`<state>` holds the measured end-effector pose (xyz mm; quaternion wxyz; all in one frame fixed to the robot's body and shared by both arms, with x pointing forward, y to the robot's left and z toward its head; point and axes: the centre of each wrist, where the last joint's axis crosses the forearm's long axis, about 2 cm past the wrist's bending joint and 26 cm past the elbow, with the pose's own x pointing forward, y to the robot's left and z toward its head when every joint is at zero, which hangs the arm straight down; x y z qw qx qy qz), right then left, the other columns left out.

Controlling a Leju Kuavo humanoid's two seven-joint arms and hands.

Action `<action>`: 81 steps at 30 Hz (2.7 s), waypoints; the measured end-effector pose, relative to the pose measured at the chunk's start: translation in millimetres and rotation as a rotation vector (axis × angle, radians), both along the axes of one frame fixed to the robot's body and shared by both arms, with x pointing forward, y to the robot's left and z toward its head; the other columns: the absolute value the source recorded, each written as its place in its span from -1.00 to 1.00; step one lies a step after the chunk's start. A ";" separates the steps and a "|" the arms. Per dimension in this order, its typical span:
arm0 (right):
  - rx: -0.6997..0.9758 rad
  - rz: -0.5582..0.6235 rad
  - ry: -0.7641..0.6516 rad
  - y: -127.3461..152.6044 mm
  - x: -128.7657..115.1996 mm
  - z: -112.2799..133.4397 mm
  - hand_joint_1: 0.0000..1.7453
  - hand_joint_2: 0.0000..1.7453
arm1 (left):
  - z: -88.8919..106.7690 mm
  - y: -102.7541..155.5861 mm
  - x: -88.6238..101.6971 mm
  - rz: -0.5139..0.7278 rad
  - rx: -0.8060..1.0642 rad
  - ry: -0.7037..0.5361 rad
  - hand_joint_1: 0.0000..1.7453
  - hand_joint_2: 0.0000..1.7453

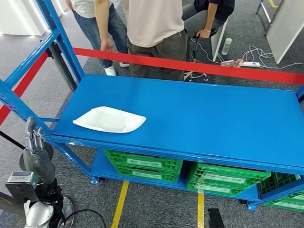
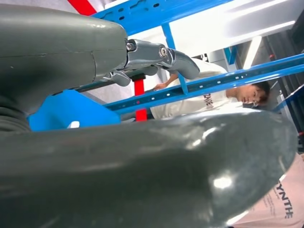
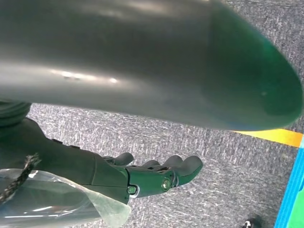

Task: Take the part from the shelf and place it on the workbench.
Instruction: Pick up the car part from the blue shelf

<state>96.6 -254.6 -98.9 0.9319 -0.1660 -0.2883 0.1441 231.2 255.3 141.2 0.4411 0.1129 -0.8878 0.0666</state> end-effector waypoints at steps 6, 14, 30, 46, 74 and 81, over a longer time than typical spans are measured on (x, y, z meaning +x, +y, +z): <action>0.000 0.001 -0.002 0.2 0.9 0.2 -1.00 -1.00 | 0.7 0.3 0.8 0.001 0.000 -0.002 -1.00 -1.00; 0.000 0.000 0.003 0.2 -1.3 -0.3 -1.00 -1.00 | 0.5 -0.5 0.5 0.001 -0.002 -0.001 -1.00 -1.00; 0.000 0.001 -0.002 -0.1 0.8 0.2 -1.00 -1.00 | 1.0 -0.2 1.2 0.014 -0.001 0.001 -1.00 -1.00; -0.002 0.003 -0.004 -0.1 2.4 0.5 -1.00 -1.00 | 1.8 -0.8 2.1 0.016 -0.013 -0.001 -1.00 -1.00; 0.012 0.095 -0.002 1.4 25.8 6.0 -1.00 -1.00 | -2.4 63.4 70.8 -0.069 0.504 0.159 -1.00 -1.00; 0.012 0.109 -0.001 0.9 31.4 7.4 -1.00 -1.00 | -6.2 100.4 95.6 -0.059 0.749 0.323 -1.00 -1.00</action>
